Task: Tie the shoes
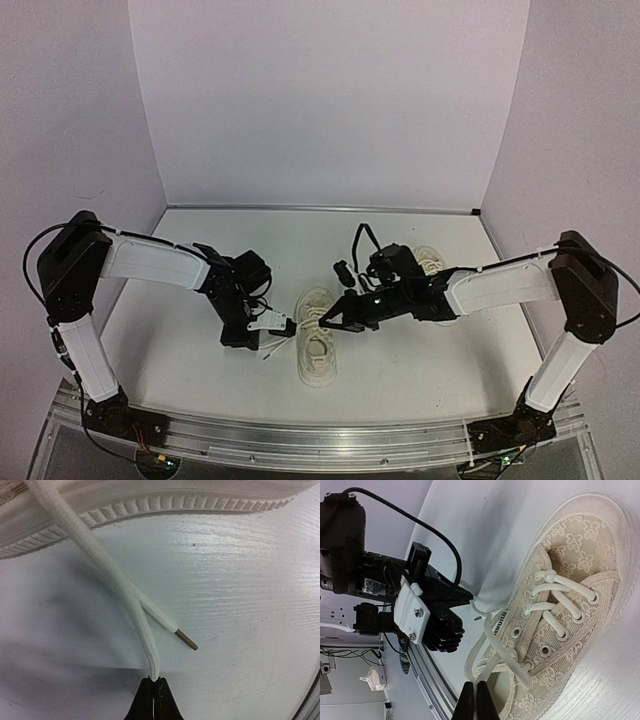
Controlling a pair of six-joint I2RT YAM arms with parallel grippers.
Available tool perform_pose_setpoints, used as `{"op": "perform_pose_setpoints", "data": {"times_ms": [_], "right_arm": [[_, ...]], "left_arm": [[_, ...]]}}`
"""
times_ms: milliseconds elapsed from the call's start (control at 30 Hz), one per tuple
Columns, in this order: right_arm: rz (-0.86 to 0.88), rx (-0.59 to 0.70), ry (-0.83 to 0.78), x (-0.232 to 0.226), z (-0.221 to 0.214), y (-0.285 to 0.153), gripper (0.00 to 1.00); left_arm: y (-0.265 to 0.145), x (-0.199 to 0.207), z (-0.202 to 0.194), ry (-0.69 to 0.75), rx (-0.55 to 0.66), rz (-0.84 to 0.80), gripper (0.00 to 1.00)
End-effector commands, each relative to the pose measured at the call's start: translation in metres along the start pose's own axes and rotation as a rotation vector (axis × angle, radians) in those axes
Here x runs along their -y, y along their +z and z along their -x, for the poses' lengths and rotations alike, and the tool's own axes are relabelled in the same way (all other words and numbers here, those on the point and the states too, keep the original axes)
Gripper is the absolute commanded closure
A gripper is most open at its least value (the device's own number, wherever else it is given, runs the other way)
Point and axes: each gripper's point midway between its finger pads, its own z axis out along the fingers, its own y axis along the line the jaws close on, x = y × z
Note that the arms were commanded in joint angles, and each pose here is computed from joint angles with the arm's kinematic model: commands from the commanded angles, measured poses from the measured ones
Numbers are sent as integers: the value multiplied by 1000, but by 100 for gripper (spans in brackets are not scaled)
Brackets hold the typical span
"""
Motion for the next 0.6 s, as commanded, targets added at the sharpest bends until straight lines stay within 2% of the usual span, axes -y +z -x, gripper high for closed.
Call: {"op": "perform_pose_setpoints", "data": {"times_ms": [0, 167, 267, 400, 567], "right_arm": [[0, 31, -26, -6, 12, 4, 100], [-13, 41, -19, -2, 17, 5, 100], [-13, 52, -16, -1, 22, 2, 100], [-11, 59, -19, -1, 27, -1, 100], [-13, 51, -16, 0, 25, -1, 100]], "left_arm": [[-33, -10, 17, -66, 37, 64, 100], [-104, 0, 56, -129, 288, 171, 100], [-130, 4, 60, -205, 373, 214, 100], [-127, -5, 45, -353, 310, 258, 100], [-98, -22, 11, -494, 96, 328, 100]]}}
